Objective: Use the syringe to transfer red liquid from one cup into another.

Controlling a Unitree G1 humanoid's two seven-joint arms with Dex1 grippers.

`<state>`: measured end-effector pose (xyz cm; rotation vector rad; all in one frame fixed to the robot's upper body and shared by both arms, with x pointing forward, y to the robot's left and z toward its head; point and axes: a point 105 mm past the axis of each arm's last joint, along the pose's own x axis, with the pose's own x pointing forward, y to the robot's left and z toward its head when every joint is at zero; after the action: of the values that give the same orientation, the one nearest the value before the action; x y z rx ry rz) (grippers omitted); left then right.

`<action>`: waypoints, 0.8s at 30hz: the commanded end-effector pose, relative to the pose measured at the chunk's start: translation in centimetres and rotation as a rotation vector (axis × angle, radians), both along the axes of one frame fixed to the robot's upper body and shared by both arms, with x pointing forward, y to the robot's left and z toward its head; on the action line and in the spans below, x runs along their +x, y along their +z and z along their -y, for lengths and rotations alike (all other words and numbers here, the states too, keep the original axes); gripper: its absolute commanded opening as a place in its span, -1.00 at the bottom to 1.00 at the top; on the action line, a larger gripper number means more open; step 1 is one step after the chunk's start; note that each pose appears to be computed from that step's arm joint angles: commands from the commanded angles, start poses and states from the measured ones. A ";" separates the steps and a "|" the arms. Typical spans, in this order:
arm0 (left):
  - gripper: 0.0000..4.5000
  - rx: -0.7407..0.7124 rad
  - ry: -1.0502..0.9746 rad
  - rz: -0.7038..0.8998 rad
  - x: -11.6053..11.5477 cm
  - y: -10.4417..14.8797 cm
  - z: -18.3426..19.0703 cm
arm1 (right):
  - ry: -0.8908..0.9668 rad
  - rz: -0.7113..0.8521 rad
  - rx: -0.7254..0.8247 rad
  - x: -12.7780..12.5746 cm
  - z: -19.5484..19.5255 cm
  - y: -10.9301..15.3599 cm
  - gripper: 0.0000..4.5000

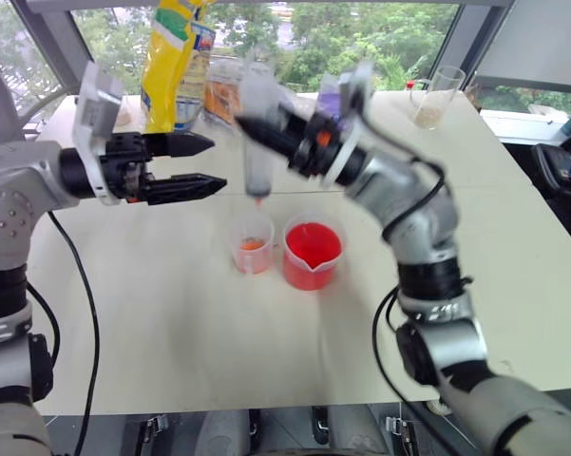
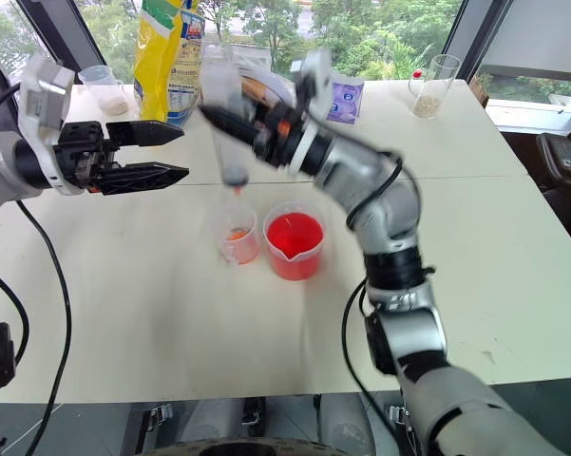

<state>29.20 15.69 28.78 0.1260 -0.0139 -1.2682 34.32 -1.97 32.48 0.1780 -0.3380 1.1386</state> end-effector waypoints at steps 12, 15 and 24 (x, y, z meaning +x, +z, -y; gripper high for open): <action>0.92 -0.016 -0.126 0.017 -1.4 -1.7 2.0 | -0.579 -0.752 -0.376 4.3 14.4 -2.5 -0.36; 0.92 -0.020 -0.146 0.007 -1.8 -2.0 2.2 | -0.623 -0.885 -0.431 4.0 16.2 -5.9 -0.36; 0.92 0.036 -0.191 0.030 -2.9 -2.5 2.6 | -0.680 -1.095 -0.527 3.0 18.3 -14.2 -0.36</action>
<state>26.96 13.21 25.39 0.1235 0.0133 -1.4359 37.33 -20.11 17.67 0.1967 0.8474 0.3189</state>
